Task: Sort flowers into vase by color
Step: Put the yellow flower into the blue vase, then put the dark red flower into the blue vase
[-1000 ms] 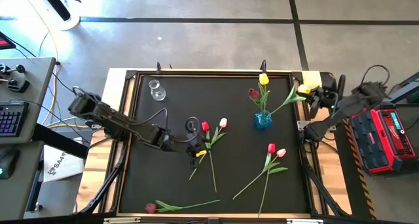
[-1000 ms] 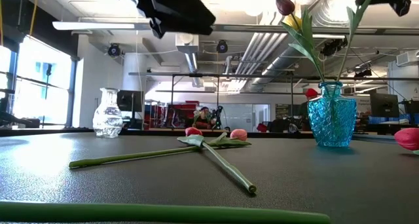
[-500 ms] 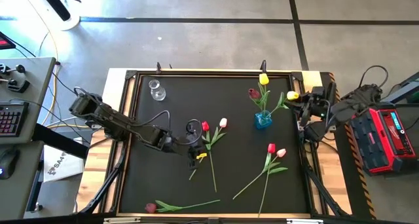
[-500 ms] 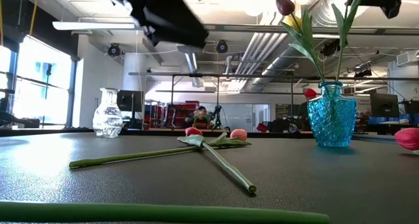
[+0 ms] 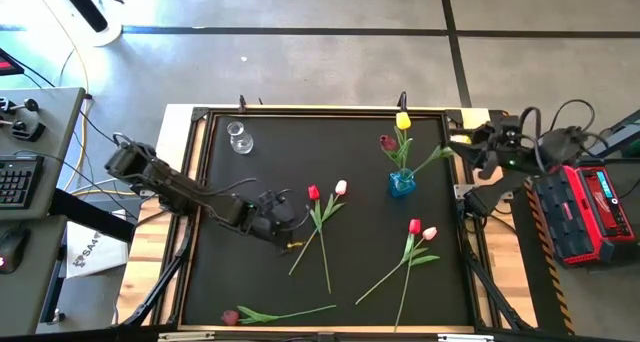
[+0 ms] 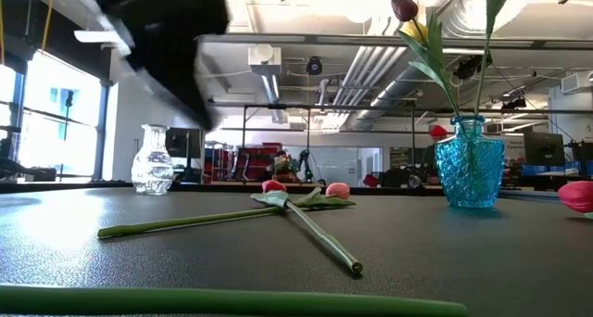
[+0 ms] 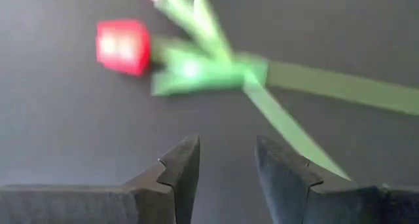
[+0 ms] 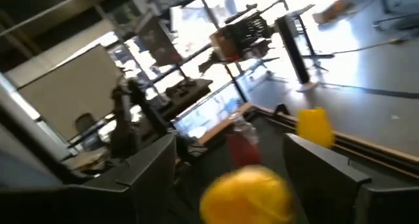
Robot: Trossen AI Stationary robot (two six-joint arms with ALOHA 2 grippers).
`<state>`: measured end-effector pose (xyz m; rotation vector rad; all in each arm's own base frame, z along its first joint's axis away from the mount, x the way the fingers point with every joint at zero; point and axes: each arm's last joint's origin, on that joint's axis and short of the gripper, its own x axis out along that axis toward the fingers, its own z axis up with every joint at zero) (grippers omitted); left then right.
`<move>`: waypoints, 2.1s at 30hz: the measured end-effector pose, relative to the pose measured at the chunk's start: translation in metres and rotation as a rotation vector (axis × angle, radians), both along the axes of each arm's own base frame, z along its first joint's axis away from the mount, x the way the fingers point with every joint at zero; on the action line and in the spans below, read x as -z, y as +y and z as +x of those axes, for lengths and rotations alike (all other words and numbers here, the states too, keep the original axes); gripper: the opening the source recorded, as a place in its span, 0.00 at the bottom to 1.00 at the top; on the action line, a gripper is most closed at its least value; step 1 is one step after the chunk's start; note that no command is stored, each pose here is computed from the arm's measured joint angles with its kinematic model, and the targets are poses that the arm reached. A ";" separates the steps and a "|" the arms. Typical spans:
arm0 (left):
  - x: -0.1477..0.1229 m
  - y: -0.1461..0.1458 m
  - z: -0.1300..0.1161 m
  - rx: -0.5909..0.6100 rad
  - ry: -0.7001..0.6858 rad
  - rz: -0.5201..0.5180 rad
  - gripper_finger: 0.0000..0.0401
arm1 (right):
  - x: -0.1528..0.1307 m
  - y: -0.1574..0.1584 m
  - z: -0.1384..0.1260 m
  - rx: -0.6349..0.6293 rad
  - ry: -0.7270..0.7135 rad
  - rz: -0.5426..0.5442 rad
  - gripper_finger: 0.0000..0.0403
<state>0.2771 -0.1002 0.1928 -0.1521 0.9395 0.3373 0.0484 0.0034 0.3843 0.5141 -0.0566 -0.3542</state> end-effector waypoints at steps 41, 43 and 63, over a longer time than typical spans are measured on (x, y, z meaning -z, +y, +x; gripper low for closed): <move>0.033 -0.165 -0.070 0.488 -0.058 -0.338 0.44 | 0.010 0.112 0.118 -0.440 -0.001 -0.266 0.66; 0.040 -0.167 -0.069 0.500 -0.028 -0.332 0.45 | 0.013 0.119 0.122 -0.456 0.000 -0.270 0.66; 0.067 -0.168 -0.070 0.537 0.090 -0.304 0.06 | 0.044 0.159 0.136 -0.418 0.108 -0.208 0.66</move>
